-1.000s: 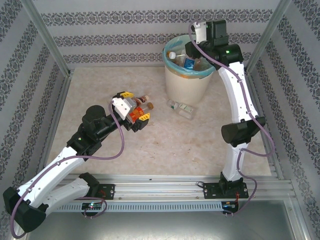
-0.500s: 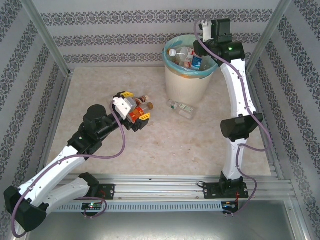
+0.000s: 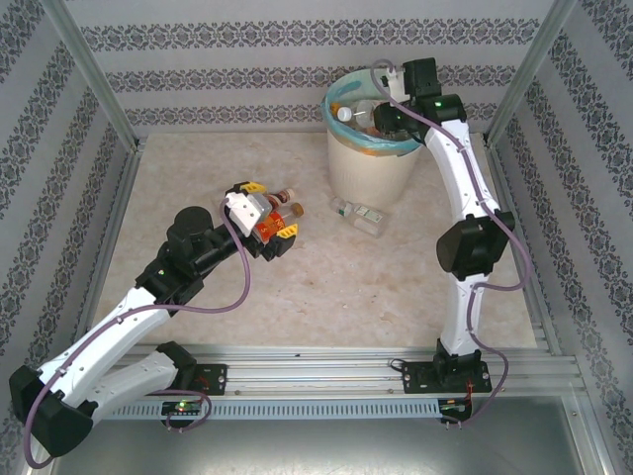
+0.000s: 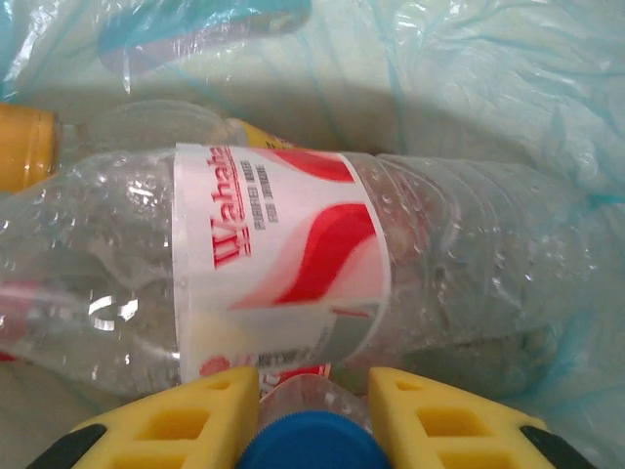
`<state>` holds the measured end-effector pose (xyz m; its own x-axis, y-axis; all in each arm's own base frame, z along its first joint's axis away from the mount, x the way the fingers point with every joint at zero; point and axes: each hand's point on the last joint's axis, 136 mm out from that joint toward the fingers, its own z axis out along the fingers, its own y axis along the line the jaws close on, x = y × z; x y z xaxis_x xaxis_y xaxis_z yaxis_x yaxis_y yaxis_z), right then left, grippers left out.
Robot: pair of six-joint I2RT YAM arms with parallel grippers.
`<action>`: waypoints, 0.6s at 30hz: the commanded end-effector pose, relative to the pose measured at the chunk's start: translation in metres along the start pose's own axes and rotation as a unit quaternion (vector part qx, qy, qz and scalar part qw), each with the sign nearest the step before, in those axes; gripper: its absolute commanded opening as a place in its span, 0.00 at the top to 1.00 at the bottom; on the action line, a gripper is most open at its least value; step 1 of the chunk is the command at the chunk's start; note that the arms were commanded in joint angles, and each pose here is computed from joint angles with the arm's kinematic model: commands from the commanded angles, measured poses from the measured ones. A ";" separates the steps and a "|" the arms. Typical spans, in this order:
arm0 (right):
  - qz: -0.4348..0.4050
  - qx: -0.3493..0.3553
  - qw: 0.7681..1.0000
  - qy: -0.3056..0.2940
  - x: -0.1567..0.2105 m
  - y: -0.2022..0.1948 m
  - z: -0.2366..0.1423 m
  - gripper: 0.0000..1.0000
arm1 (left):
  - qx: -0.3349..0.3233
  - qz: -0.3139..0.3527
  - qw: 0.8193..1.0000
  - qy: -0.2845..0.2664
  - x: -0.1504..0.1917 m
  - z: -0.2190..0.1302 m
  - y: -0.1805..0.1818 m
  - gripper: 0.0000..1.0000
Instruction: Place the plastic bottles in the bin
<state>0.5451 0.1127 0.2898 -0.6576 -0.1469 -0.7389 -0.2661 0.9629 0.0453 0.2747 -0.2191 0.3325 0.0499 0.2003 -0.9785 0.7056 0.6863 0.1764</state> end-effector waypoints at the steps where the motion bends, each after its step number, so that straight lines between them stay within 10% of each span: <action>1: 0.007 0.013 0.996 0.082 0.052 -0.011 0.024 1.00 | -0.009 -0.002 1.000 -0.007 -0.001 -0.002 0.005 0.00; 6: 0.009 0.010 0.995 0.095 0.053 -0.013 0.028 1.00 | -0.005 -0.005 1.000 -0.006 0.002 0.000 0.004 0.00; 18: 0.008 -0.011 0.997 -0.077 -0.054 0.013 -0.071 0.52 | -0.005 -0.009 1.000 -0.012 0.000 -0.001 0.004 0.00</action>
<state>0.5406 0.1142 0.3331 -0.6194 -0.1176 -0.7762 -0.2667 0.9614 0.0672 0.2759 -0.2177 0.3242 0.0343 0.2080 -0.9775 0.7049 0.6883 0.1711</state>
